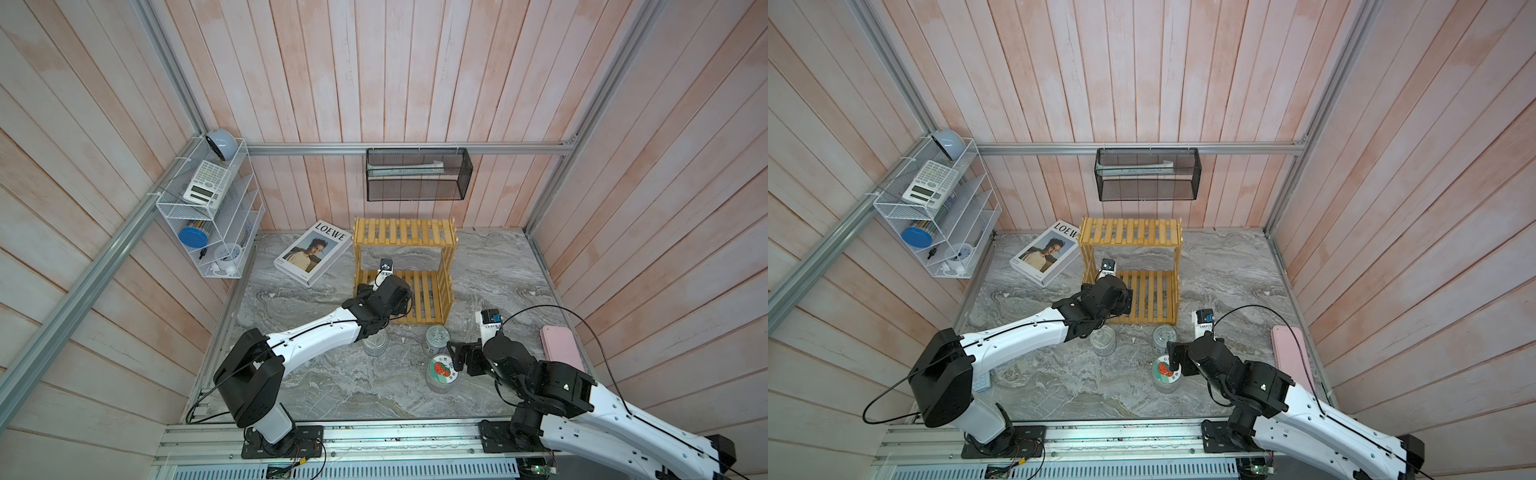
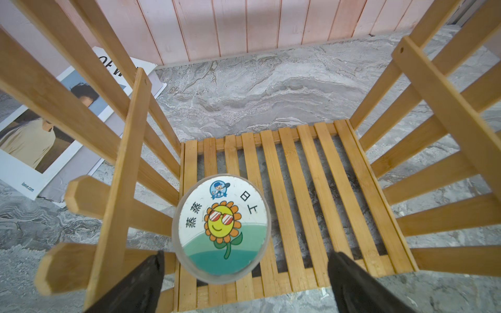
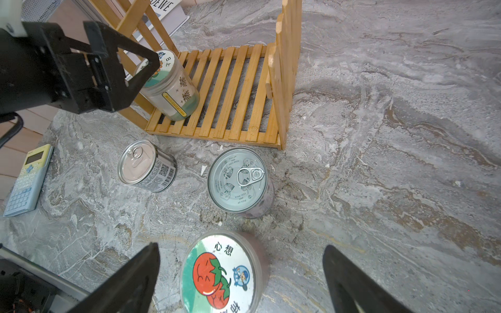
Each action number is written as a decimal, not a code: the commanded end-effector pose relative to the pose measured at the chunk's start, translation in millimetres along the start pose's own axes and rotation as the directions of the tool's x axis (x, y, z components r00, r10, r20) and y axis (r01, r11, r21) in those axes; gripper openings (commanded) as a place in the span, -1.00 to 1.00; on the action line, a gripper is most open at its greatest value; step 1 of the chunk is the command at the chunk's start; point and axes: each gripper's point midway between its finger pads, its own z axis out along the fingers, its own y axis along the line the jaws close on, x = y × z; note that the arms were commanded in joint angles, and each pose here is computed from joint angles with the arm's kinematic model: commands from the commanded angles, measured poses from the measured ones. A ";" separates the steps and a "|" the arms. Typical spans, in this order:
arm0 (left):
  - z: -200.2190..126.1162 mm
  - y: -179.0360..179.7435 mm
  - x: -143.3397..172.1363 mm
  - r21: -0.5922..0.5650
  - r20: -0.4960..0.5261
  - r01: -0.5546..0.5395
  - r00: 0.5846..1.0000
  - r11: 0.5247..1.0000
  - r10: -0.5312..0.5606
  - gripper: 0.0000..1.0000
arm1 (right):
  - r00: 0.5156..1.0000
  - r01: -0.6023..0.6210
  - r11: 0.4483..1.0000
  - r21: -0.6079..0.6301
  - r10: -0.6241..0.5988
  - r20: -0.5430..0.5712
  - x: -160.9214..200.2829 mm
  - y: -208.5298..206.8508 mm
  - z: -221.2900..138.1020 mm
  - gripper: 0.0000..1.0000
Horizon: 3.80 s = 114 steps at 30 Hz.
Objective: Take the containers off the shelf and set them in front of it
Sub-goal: 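Pick up a container from the shelf, then place the container at the center of the board.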
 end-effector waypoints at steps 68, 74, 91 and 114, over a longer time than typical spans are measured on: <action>83.6 36.4 51.1 -0.264 -0.102 0.170 0.974 0.950 -0.203 0.50 | 0.997 -0.046 0.999 0.024 0.048 -0.057 24.9 -23.9 8.0 0.96; 80.7 36.8 48.6 -0.259 -0.095 0.164 0.976 0.952 -0.195 0.29 | 0.997 -0.050 0.998 0.025 0.051 -0.056 26.0 -25.4 8.5 0.96; 32.2 22.5 -7.8 -0.177 0.042 0.136 0.991 0.975 -0.131 0.10 | 0.997 -0.060 0.998 0.024 0.061 -0.042 23.2 -28.2 6.0 0.96; -81.1 0.4 35.6 0.024 0.087 0.010 0.996 1.000 -0.012 0.10 | 0.997 -0.063 0.998 0.024 0.064 -0.046 23.8 -30.3 5.8 0.96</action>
